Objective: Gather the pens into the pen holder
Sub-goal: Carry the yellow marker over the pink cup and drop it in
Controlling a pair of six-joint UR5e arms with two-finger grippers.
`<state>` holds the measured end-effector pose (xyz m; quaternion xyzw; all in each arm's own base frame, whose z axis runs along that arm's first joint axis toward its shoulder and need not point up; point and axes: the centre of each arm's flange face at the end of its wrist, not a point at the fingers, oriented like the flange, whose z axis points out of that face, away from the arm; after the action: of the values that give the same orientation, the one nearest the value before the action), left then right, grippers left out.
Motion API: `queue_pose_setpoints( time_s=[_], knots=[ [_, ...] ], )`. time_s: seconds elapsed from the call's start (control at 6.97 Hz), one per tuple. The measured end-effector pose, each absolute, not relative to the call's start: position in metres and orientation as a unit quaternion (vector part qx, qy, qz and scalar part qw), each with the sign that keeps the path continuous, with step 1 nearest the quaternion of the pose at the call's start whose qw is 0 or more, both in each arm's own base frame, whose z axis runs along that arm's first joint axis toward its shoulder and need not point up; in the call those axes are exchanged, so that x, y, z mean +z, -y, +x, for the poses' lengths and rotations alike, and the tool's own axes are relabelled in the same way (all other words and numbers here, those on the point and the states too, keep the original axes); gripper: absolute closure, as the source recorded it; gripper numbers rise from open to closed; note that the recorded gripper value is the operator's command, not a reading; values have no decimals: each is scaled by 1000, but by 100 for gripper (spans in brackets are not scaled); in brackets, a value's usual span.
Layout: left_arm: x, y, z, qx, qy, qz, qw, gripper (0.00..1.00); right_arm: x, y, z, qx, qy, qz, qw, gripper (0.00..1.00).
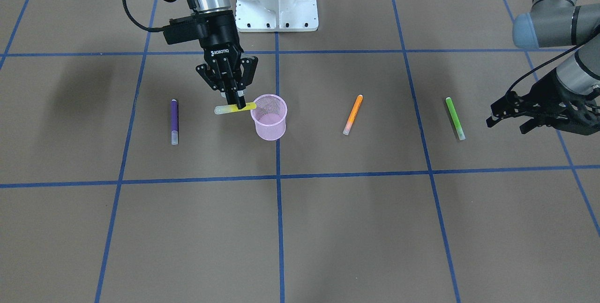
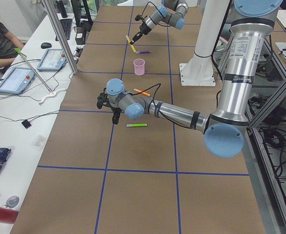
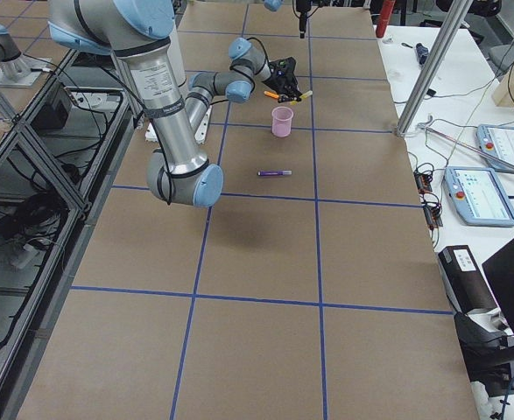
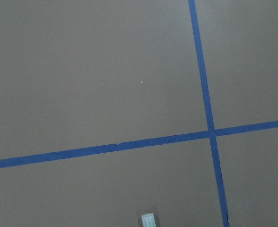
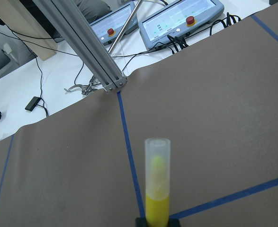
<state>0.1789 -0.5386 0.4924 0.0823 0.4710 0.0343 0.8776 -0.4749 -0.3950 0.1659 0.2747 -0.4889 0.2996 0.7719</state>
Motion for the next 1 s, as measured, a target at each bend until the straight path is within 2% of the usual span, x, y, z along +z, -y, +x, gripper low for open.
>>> queue_pose_setpoints(
  time_s=[0.29, 0.43, 0.57, 0.72, 0.86, 1.0],
  knots=[
    [492, 539, 178, 34, -471, 82, 878, 1, 166, 387, -512, 298, 479, 279, 778, 100],
    [493, 539, 178, 34, -471, 82, 878, 1, 170, 379, -524, 292, 475, 277, 782, 91],
    [493, 538, 178, 34, -471, 82, 878, 1, 175, 372, -530, 287, 473, 275, 786, 68],
    [492, 538, 178, 34, -471, 83, 877, 0, 180, 368, -534, 284, 471, 274, 789, 57],
    [492, 538, 178, 33, -471, 83, 877, 1, 184, 365, -536, 282, 468, 273, 792, 42],
    [493, 538, 178, 33, -471, 82, 878, 1, 190, 362, -537, 279, 466, 271, 795, 42]
  ],
)
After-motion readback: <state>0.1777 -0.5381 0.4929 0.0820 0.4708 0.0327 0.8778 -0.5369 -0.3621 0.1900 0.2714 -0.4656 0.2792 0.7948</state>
